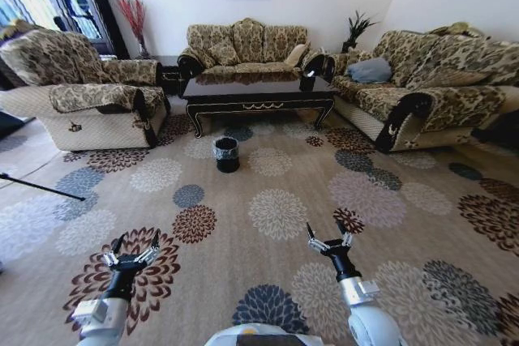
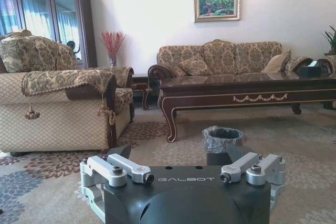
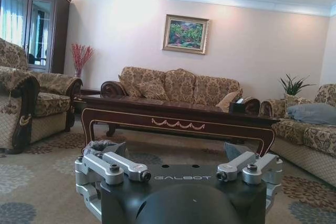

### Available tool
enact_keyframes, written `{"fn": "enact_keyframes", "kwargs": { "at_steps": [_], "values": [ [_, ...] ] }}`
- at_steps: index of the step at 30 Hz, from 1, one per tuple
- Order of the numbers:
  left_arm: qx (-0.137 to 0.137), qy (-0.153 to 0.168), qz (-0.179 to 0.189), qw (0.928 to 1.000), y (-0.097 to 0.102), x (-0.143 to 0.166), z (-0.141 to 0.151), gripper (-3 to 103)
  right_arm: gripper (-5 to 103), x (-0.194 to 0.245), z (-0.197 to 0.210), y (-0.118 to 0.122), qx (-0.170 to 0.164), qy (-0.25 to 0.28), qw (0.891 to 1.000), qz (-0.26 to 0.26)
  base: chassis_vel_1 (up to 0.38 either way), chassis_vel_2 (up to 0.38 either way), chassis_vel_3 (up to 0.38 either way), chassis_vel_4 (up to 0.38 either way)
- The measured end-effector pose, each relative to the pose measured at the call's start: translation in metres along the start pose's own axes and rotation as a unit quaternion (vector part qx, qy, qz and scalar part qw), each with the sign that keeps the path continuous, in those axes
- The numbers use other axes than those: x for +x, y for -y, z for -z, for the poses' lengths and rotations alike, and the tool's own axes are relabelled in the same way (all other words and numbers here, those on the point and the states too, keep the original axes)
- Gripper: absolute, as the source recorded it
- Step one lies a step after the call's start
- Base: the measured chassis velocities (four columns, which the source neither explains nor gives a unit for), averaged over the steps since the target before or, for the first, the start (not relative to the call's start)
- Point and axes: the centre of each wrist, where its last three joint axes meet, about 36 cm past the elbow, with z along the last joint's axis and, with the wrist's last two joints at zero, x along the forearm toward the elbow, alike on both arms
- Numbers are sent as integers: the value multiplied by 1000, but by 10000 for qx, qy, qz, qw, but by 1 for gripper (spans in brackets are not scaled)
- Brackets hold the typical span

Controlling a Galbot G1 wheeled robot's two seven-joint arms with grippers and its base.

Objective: Move to the front of the table and pick up the trash from the floor, then place it into the trash bin.

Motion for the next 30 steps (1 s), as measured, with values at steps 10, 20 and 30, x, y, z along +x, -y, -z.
{"fn": "enact_keyframes", "kwargs": {
  "at_steps": [10, 20, 30],
  "values": [
    [0, 0, 0, 10000, 0, 0, 0, 100, 100, 0, 0, 0, 0, 0, 10000, 0, 0, 0, 0, 0],
    [0, 0, 0, 10000, 0, 0, 0, 100, 100, 0, 0, 0, 0, 0, 10000, 0, 0, 0, 0, 0],
    [0, 0, 0, 10000, 0, 0, 0, 100, 100, 0, 0, 0, 0, 0, 10000, 0, 0, 0, 0, 0]
  ]
}}
